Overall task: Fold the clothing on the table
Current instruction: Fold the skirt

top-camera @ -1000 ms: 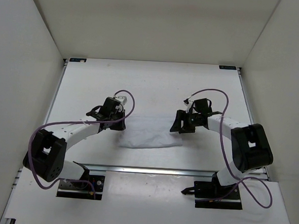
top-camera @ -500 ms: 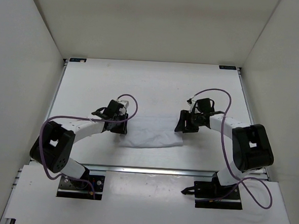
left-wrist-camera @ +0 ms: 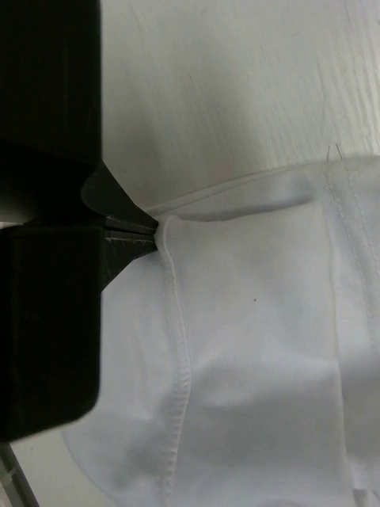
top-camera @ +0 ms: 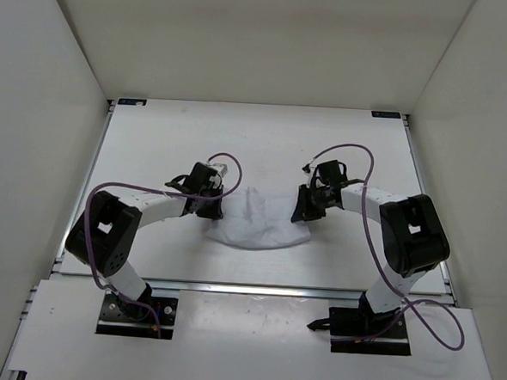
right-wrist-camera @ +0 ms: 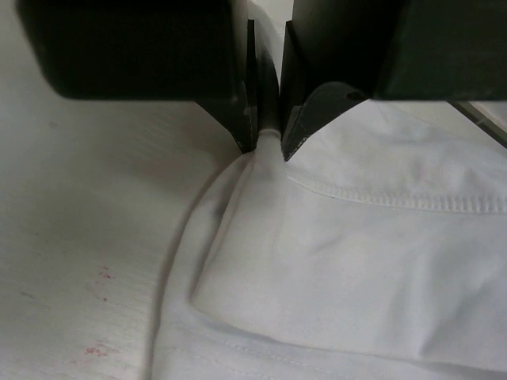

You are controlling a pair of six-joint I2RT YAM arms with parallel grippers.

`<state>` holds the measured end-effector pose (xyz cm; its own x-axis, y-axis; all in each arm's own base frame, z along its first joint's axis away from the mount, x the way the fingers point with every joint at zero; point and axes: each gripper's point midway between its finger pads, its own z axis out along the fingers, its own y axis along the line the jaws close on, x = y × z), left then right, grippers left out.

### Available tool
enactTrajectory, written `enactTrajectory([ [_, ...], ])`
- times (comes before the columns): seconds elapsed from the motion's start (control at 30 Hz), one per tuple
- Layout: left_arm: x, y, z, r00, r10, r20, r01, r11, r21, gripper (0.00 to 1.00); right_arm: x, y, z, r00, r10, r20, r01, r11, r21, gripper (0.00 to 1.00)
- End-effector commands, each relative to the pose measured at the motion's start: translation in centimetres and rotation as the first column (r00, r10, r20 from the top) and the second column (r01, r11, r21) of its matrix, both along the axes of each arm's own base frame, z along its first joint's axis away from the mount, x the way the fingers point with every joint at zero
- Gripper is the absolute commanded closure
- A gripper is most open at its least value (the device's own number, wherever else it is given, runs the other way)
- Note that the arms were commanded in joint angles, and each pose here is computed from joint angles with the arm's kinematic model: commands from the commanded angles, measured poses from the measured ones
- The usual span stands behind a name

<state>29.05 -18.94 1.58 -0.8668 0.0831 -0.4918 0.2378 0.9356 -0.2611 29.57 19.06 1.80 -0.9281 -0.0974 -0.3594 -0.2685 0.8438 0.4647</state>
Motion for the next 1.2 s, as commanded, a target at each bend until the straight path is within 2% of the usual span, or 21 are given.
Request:
enactTrajectory([
  [0.0,-4.0,-0.8,-3.6,0.983,-0.068,-0.169,0.072,0.997,0.017,1.00,-0.8,-2.6,-3.2,0.997,-0.040,-0.064,0.029,0.987,-0.158,1.00],
  [0.17,-3.6,-2.2,-4.0,0.979,-0.088,-0.183,0.091,0.996,0.007,1.00,3.1,-4.7,0.7,0.995,-0.092,0.049,0.100,0.976,-0.194,1.00],
  [0.27,-2.9,-2.7,-3.7,0.981,-0.085,-0.176,0.089,0.996,0.011,1.00,6.3,-5.3,4.9,0.985,-0.088,0.151,0.118,0.973,-0.201,1.00],
  [0.43,-1.8,-3.1,-3.0,0.985,-0.062,-0.164,0.061,0.998,-0.014,1.00,8.3,-4.8,9.0,0.971,-0.041,0.235,0.105,0.958,-0.265,1.00],
  [0.67,-0.9,-5.2,-3.2,0.982,-0.085,-0.169,0.081,0.996,-0.033,1.00,7.8,-0.5,11.5,0.969,0.037,0.244,0.039,0.954,-0.299,0.99],
  [0.7,-1.0,-5.7,-3.1,0.981,-0.092,-0.171,0.085,0.995,-0.053,1.00,7.4,-0.2,10.7,0.974,0.053,0.221,0.023,0.945,-0.327,1.00],
  [0.83,-0.9,-6.3,-2.9,0.980,-0.090,-0.180,0.073,0.993,-0.097,1.00,8.0,1.9,12.4,0.958,0.107,0.265,0.005,0.921,-0.391,1.00],
  [1.03,-0.6,-6.2,-1.4,0.986,-0.068,-0.153,0.045,0.988,-0.147,1.00,10.1,3.5,14.9,0.948,0.123,0.293,-0.002,0.924,-0.382,1.00],
  [1.17,-0.5,-6.2,-1.7,0.985,-0.079,-0.154,0.057,0.988,-0.143,1.00,9.1,6.4,16.0,0.946,0.138,0.294,-0.051,0.957,-0.285,1.00],
])
